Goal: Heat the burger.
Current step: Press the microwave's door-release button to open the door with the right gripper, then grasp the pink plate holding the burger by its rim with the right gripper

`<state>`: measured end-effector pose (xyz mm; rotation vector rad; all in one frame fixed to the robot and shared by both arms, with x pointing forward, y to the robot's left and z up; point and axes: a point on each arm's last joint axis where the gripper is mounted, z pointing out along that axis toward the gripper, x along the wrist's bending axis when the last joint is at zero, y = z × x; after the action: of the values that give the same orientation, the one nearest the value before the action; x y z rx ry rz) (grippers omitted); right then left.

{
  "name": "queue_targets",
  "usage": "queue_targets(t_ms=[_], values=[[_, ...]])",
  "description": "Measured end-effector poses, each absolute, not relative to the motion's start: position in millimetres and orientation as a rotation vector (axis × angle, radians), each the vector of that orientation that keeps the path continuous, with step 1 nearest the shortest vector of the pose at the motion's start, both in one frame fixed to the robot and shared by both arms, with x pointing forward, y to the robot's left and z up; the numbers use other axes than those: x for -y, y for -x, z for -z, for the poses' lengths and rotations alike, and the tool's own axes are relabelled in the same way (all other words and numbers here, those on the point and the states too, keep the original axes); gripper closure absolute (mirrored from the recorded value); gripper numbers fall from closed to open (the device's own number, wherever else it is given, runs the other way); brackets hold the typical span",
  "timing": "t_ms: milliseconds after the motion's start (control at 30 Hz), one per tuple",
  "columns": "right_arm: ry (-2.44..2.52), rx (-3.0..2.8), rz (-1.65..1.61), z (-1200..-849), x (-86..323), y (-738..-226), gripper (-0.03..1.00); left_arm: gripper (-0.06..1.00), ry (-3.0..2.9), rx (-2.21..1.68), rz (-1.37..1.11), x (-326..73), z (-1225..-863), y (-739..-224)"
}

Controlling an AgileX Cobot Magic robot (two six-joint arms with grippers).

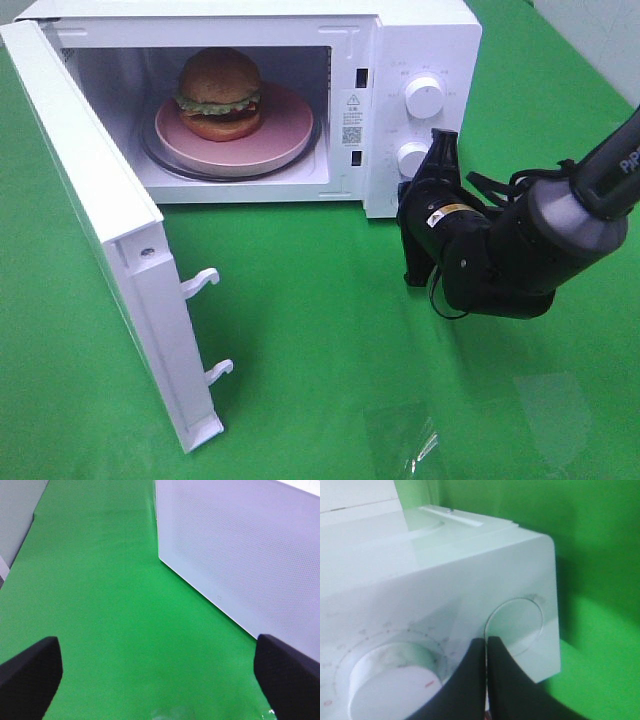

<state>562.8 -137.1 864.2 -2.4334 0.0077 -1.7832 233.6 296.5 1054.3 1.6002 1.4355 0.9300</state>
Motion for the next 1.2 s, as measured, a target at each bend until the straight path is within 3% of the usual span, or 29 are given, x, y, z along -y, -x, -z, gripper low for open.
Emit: queue_targets(t_ms=[233, 567, 767, 1200], values=[[2.58, 0.118, 1.565, -863, 142, -543, 0.95, -0.01, -1.6, -1.436, -0.93, -297, -1054, -234], [2.677, 0.714, 1.464, -889, 142, -524, 0.95, -0.01, -1.6, -1.436, -0.93, -297, -1054, -234], [2.566, 1.345, 1.401, -920, 140, -509, 0.95, -0.01, -1.6, -1.436, -0.93, -297, -1054, -234], [2.292, 1.92, 1.256, -955, 129, -503, 0.94, -0.01, -1.6, -1.436, -0.93, -297, -1054, -234]])
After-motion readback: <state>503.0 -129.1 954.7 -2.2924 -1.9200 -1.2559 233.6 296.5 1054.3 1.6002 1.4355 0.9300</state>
